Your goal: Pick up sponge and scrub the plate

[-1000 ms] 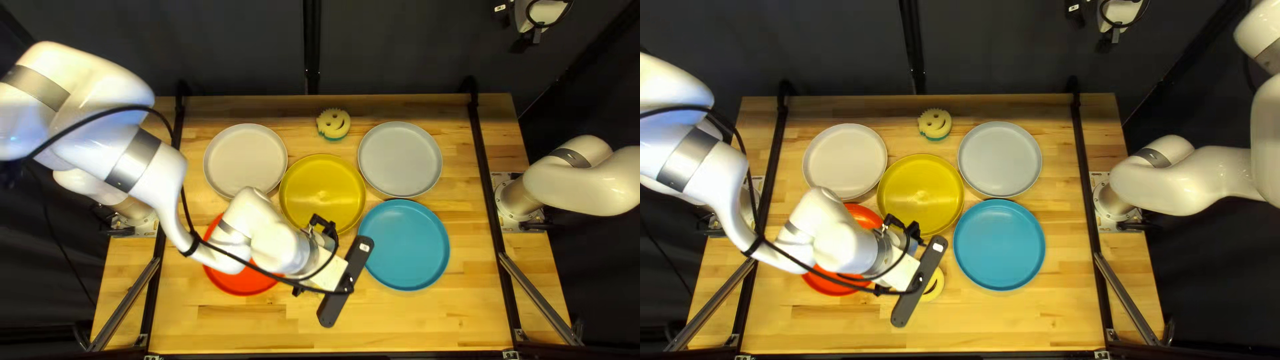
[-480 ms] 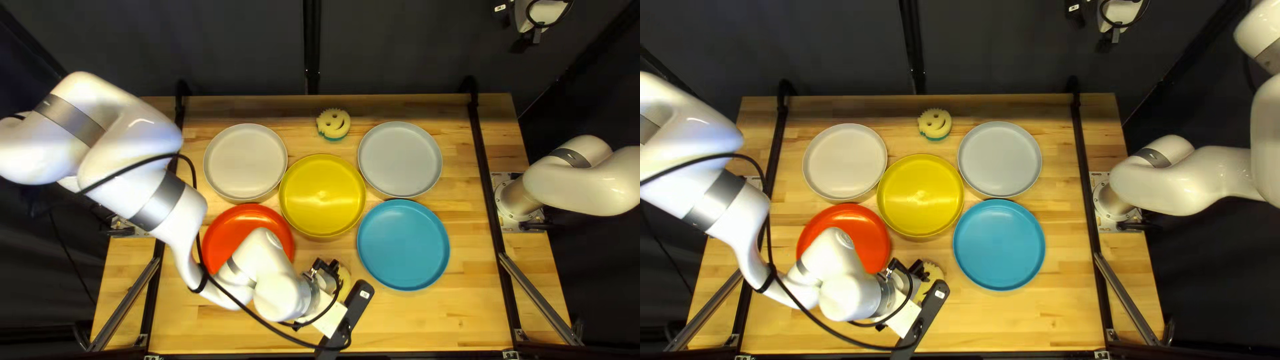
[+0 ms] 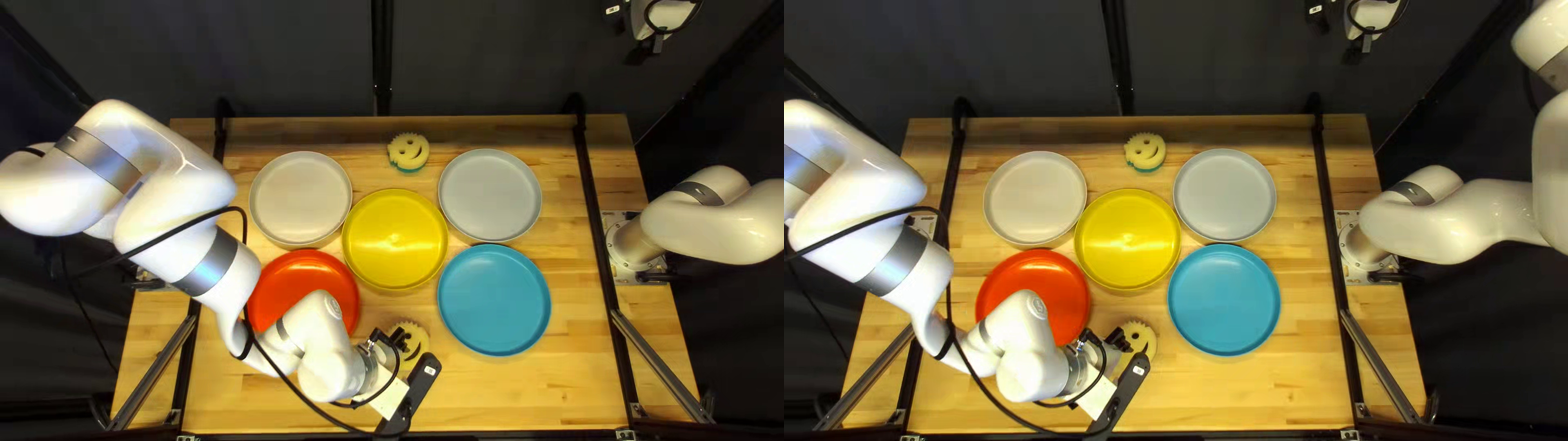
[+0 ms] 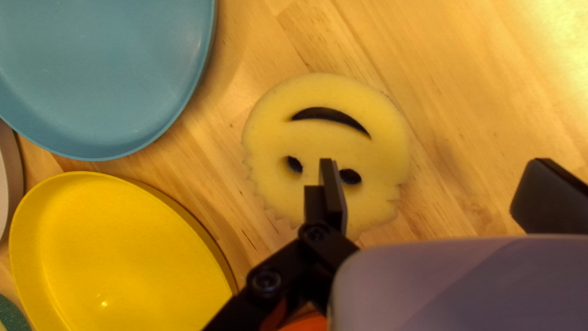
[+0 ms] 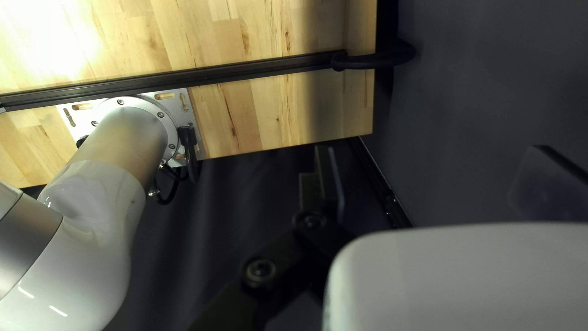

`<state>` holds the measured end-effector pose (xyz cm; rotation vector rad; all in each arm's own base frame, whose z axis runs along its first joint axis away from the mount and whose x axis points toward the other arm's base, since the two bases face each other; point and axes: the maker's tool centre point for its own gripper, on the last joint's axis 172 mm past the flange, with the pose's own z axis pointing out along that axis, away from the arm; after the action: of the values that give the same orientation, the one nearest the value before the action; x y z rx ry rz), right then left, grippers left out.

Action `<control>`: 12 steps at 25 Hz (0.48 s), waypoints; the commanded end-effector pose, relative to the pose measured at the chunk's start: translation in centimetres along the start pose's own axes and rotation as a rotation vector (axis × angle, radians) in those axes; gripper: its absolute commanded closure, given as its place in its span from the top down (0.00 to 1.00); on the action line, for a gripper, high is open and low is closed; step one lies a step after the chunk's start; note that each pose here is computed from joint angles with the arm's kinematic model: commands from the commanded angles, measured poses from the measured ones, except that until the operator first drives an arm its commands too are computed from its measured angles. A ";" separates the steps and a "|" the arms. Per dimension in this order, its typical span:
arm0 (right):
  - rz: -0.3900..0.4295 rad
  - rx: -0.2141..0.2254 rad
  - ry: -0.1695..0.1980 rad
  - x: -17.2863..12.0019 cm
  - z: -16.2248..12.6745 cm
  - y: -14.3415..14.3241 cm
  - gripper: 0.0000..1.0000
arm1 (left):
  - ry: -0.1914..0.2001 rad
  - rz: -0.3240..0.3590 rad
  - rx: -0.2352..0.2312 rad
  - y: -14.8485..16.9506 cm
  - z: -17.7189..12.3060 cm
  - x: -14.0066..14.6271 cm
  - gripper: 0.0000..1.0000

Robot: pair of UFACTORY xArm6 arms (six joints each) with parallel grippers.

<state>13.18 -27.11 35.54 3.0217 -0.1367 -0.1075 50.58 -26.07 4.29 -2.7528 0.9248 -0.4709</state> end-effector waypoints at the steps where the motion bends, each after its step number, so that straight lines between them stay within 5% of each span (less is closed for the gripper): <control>1: 0.000 0.000 0.000 0.0 0.0 0.0 1.00 | 0.006 -0.006 0.007 0.1 0.5 -0.1 1.00; 6: 0.000 0.000 0.000 0.0 0.0 0.0 1.00 | -0.001 -0.015 0.010 0.2 0.4 -0.2 1.00; 7: 0.000 0.000 0.000 0.0 0.0 0.0 1.00 | -0.003 -0.017 0.011 0.2 0.4 -0.2 0.52; 8: 0.000 0.000 0.000 0.0 0.0 0.0 1.00 | -0.003 -0.017 0.011 0.2 0.4 -0.2 0.52; 9: 0.000 0.000 0.000 0.0 0.0 0.0 1.00 | -0.003 -0.017 0.011 0.2 0.4 -0.2 0.00; 12: 0.000 0.000 0.000 0.0 0.0 0.0 1.00 | -0.003 -0.017 0.011 0.2 0.4 -0.2 0.00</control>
<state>13.18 -27.11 35.54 3.0217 -0.1367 -0.1075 50.47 -26.07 3.79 -2.7532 0.8960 -0.4733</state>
